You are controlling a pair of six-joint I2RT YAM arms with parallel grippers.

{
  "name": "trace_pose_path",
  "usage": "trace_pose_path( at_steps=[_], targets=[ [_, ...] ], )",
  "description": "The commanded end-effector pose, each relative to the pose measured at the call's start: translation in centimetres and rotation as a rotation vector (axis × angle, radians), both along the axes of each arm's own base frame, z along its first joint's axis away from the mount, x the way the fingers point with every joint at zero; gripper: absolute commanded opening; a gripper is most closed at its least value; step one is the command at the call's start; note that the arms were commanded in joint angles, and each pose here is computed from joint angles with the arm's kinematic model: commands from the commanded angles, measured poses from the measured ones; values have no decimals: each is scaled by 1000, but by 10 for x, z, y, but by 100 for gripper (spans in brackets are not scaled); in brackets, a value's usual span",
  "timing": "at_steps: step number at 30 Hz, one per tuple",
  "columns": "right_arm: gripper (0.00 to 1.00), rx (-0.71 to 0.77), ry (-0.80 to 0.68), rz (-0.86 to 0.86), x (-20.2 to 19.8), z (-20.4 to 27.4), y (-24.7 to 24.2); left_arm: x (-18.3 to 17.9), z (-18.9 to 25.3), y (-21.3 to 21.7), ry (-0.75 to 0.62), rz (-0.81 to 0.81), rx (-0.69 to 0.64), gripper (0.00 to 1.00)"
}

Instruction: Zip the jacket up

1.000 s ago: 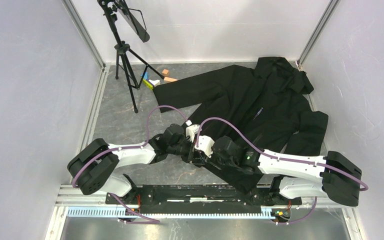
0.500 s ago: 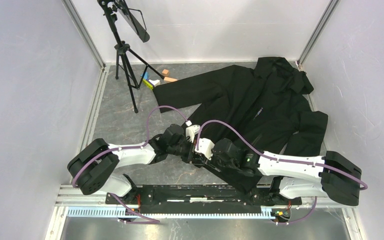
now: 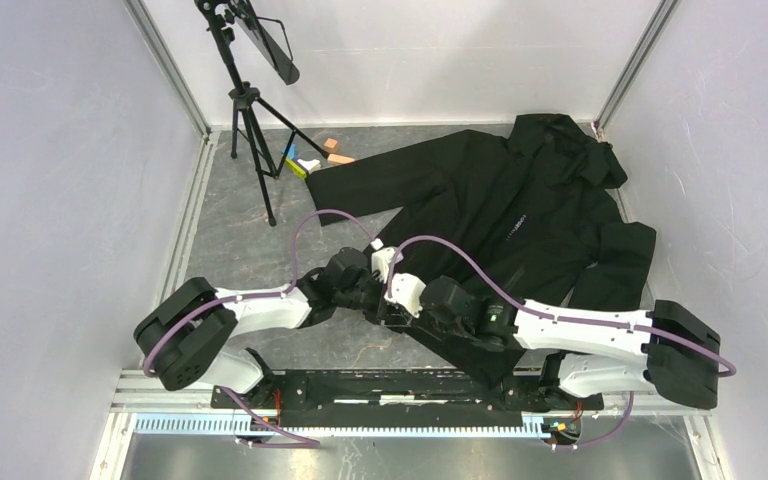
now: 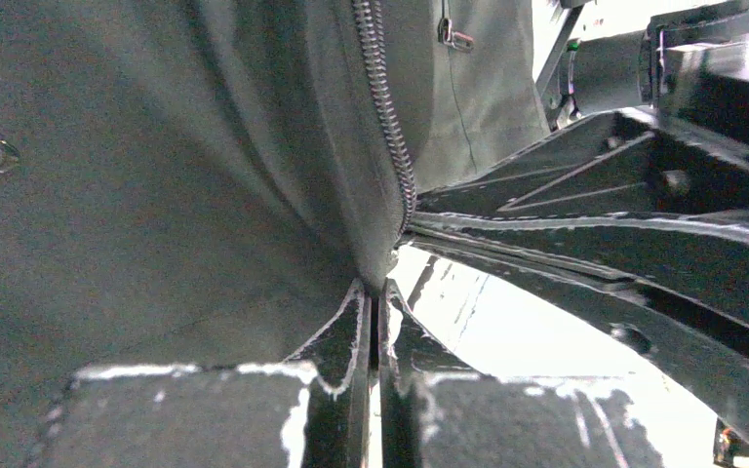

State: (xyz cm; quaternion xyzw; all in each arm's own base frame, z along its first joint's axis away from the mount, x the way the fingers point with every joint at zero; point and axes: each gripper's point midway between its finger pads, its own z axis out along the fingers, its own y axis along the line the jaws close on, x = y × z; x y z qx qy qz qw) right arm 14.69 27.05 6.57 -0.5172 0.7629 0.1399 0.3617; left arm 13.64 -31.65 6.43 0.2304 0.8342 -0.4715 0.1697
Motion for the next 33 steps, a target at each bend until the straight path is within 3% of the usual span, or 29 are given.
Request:
trace_pose_path(
  at_steps=[1,8,16,23,33],
  targets=[
    [0,-132,-108,-185,33,28,-28,-4,-1,4,8,5,29,2],
    [1,-355,-191,-286,52,40,-70,-1,-5,9,-22,39,85,2],
    [0,-563,-287,-433,106,61,-144,-8,-1,15,-30,35,82,2],
    [0,-630,-355,-697,170,84,-189,-18,-7,14,-5,1,94,2],
    [0,-843,-420,-992,266,119,-267,-29,-9,21,11,15,123,2]
  ],
)
